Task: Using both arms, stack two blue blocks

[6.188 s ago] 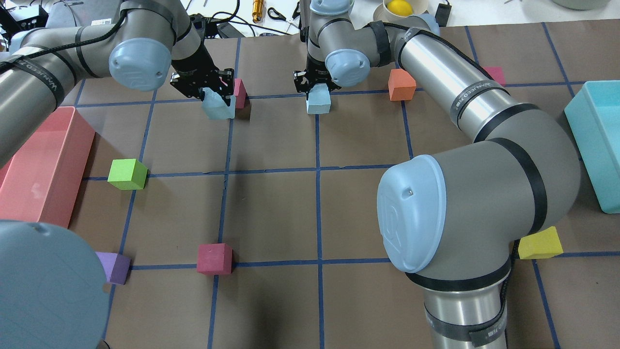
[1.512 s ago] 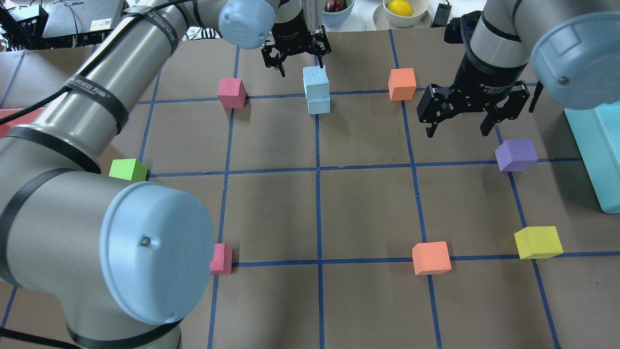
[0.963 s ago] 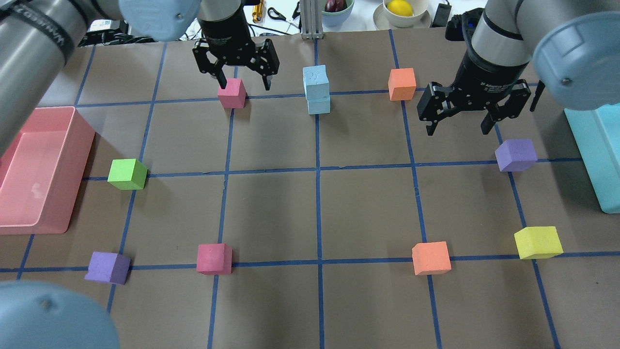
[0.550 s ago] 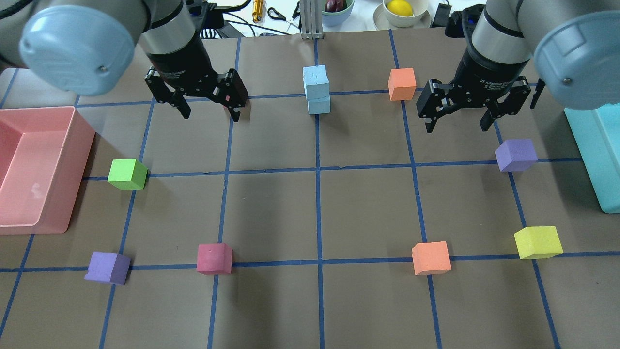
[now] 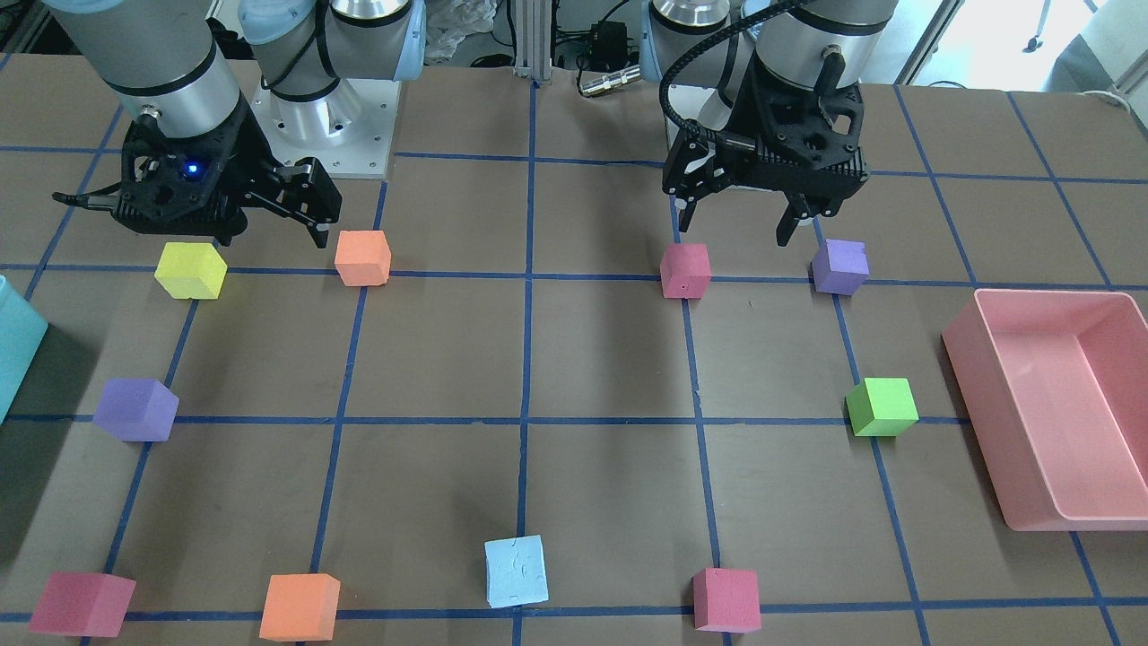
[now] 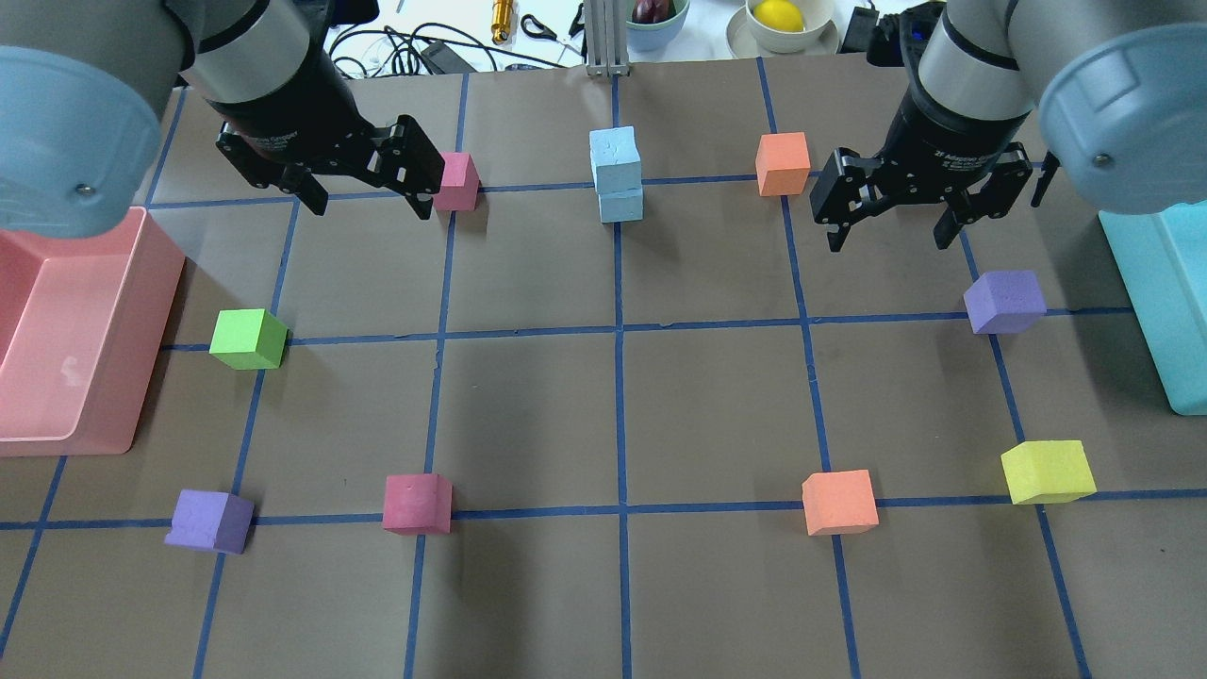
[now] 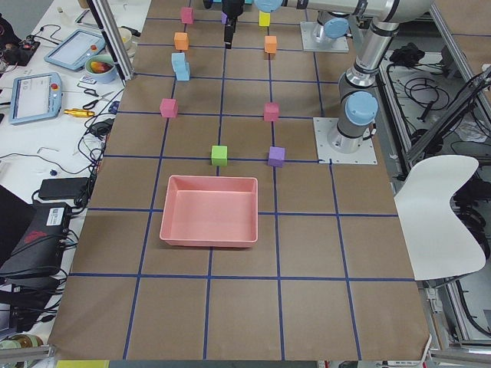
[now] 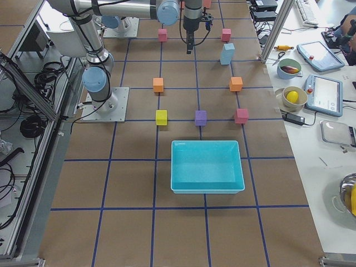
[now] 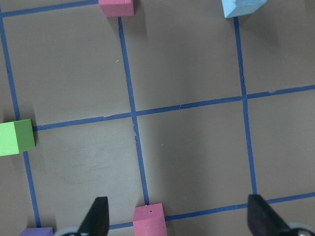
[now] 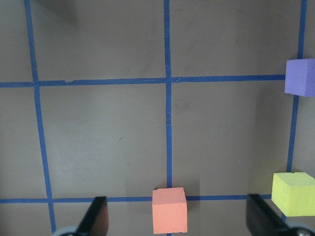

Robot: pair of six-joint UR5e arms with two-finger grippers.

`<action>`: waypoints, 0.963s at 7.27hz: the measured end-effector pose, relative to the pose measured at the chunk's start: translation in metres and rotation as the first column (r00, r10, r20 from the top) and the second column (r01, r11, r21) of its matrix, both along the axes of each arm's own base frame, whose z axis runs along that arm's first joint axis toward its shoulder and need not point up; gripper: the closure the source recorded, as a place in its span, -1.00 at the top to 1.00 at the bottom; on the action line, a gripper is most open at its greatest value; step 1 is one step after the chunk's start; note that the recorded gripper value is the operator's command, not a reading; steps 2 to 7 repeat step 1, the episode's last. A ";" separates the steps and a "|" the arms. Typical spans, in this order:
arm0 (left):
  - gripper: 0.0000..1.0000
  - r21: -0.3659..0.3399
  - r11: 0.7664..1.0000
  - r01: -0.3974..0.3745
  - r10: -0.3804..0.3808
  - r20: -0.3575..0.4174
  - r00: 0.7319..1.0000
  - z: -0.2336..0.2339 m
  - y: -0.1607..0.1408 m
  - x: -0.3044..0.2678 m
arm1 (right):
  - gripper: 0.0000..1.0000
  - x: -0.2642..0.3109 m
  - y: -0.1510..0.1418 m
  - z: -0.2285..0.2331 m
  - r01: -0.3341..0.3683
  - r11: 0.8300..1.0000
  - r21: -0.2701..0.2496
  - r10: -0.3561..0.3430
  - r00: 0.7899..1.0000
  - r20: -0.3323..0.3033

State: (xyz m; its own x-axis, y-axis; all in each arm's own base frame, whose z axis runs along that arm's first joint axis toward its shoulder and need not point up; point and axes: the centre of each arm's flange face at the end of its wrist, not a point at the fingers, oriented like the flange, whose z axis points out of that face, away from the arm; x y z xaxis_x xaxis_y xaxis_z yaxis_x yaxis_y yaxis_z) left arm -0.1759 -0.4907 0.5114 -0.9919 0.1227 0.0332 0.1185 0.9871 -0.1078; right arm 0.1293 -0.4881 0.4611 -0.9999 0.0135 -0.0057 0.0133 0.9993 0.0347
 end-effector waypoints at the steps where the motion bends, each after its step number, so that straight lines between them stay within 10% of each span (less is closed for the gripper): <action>1: 1.00 -0.011 1.000 -0.004 0.004 0.001 1.000 0.002 -0.003 0.000 | 1.00 0.000 0.000 0.000 0.001 1.000 0.000 -0.001 1.000 -0.001; 7: 1.00 -0.011 1.000 -0.004 0.004 0.001 1.000 0.002 -0.003 0.000 | 1.00 0.000 0.000 0.000 0.001 1.000 0.000 -0.001 1.000 -0.001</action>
